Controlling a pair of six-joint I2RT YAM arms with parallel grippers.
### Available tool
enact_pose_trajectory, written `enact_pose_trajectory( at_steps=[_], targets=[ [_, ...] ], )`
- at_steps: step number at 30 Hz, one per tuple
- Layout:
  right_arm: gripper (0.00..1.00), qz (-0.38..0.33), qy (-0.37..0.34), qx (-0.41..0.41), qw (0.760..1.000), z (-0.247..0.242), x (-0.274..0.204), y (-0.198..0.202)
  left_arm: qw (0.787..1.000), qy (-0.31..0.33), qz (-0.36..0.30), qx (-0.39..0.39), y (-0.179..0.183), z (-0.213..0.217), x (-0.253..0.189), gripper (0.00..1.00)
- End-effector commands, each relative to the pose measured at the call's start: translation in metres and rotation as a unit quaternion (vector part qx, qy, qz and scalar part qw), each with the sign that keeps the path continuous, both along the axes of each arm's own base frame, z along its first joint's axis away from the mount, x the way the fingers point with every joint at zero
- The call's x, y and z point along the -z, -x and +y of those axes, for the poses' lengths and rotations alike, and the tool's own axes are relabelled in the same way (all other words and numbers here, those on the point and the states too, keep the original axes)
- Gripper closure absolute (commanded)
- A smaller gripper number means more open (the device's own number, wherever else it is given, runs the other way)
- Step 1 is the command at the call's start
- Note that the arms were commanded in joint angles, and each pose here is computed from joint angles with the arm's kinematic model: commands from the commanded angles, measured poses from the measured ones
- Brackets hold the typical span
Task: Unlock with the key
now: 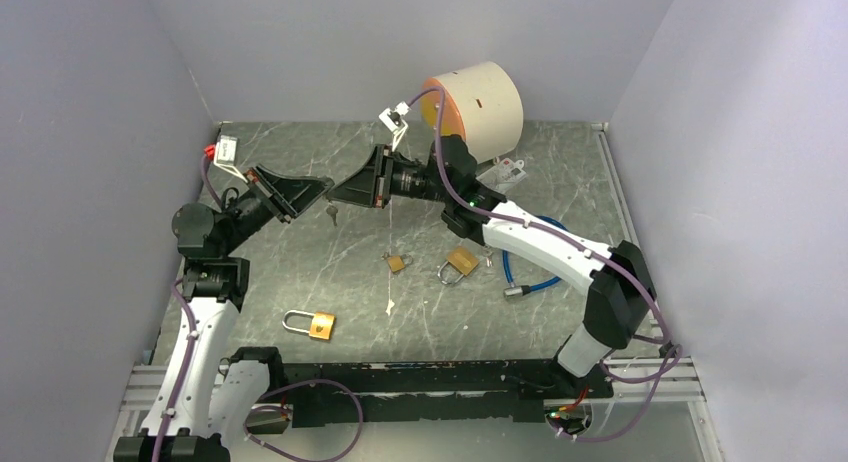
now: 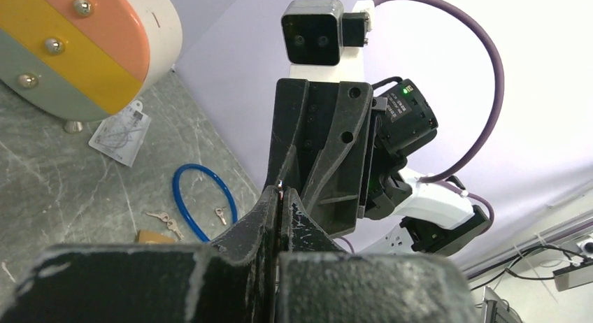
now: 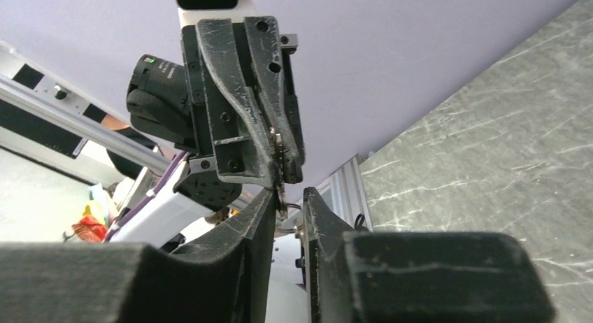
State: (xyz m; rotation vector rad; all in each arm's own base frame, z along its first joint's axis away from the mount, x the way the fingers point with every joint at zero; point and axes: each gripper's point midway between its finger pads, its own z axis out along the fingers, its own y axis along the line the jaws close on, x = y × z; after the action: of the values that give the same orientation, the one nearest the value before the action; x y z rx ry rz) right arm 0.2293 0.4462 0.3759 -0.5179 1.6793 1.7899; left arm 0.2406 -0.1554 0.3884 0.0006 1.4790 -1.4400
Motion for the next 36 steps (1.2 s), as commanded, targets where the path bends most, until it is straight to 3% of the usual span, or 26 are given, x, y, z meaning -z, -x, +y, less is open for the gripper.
enact_pose_trajectory(
  at_steps=[1,4,7,8,9,11,18,22,31,36],
  targets=[
    [0.80,-0.032,-0.038,-0.022,0.999,0.001,-0.031,0.004,1.000,0.006,-0.015,0.015,0.004,-0.002,-0.006,0.98],
    [0.96,-0.030,-0.045,-0.034,0.998,0.002,-0.036,0.008,1.000,0.007,-0.012,0.012,0.003,-0.002,-0.008,0.97],
    [1.00,-0.027,-0.058,-0.026,0.998,-0.003,-0.042,0.005,1.000,0.010,0.003,0.001,-0.001,0.000,-0.010,0.81],
    [1.00,-0.025,-0.064,-0.020,0.997,-0.005,-0.046,0.003,1.000,0.013,0.015,-0.006,-0.003,0.002,-0.009,0.52],
    [1.00,-0.024,-0.073,-0.014,0.997,-0.009,-0.052,0.001,0.999,0.018,0.044,-0.017,-0.007,0.004,-0.005,0.32],
    [1.00,-0.015,-0.088,0.005,0.996,-0.015,-0.060,-0.005,0.996,0.026,0.078,-0.039,-0.013,0.008,-0.002,0.08],
    [1.00,0.026,-0.139,0.059,0.988,-0.040,-0.089,-0.029,0.988,0.107,0.107,-0.019,-0.012,0.009,0.001,0.06],
    [1.00,0.046,-0.156,0.065,0.985,-0.046,-0.099,-0.034,0.988,0.128,0.085,0.027,-0.006,0.003,0.001,0.06],
    [1.00,0.077,-0.162,0.045,0.983,-0.043,-0.100,-0.032,0.996,0.086,0.001,0.033,-0.010,-0.004,-0.004,0.08],
    [1.00,0.089,-0.164,0.040,0.982,-0.043,-0.102,-0.032,0.994,0.079,-0.036,0.068,-0.005,-0.012,-0.015,0.15]
  ],
)
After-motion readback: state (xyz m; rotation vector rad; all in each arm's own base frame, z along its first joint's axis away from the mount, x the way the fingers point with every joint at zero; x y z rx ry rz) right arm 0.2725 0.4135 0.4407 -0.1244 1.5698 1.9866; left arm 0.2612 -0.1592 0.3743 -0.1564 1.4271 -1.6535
